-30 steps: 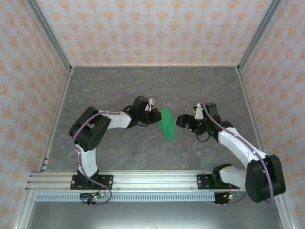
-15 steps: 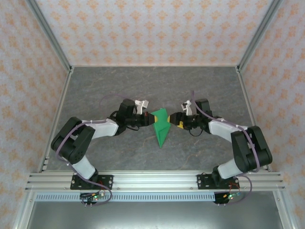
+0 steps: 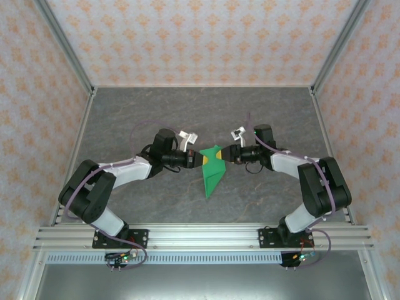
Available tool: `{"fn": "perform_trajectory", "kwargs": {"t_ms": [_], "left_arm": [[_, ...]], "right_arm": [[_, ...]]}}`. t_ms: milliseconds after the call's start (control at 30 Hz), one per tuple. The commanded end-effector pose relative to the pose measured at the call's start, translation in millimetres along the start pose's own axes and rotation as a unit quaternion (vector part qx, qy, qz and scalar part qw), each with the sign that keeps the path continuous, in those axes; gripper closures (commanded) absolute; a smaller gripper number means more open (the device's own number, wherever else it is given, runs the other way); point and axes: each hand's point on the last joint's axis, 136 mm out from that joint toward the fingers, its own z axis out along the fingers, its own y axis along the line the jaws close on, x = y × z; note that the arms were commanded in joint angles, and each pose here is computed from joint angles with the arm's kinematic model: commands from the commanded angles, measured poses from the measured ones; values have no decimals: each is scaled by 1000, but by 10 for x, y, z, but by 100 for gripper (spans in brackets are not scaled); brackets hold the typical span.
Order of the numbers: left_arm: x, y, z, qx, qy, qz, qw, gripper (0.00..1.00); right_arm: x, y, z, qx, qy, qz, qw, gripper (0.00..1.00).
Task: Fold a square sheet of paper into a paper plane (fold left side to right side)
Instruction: Fold the wing for the fifth time at the center of the table.
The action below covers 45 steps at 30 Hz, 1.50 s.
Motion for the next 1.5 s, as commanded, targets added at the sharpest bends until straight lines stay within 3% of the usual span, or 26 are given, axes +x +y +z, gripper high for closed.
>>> {"fn": "perform_trajectory", "kwargs": {"t_ms": [0, 167, 433, 633, 767, 933, 1100, 1167, 1467], "left_arm": [[-71, -39, -3, 8, -2, 14, 1000, 100], [-81, -8, -2, 1, -1, 13, 1000, 100], [-69, 119, -7, -10, 2, 2, 1000, 100], [-73, 191, 38, -15, 8, -3, 1000, 99], [-83, 276, -4, -41, 12, 2, 999, 50], [-171, 470, -289, -128, -9, 6, 992, 31], [-167, 447, -590, -209, -24, 33, 977, 29], [-58, 333, -643, -239, -5, 68, 969, 30], [520, -24, -378, -307, 66, 158, 936, 33]], "right_arm": [[34, 99, -13, -25, 18, -25, 999, 54], [88, 56, -18, -15, 26, -23, 999, 66], [130, 10, -18, -3, 35, -22, 999, 74], [137, -17, -13, 3, 40, -15, 999, 88], [114, -122, -8, 33, 42, 10, 999, 96], [109, -317, -7, 81, 37, 62, 994, 98], [123, -484, -1, 116, 31, 105, 987, 98], [111, -522, 7, 125, 28, 116, 985, 97], [56, -755, 36, 163, 16, 172, 971, 98]]}}
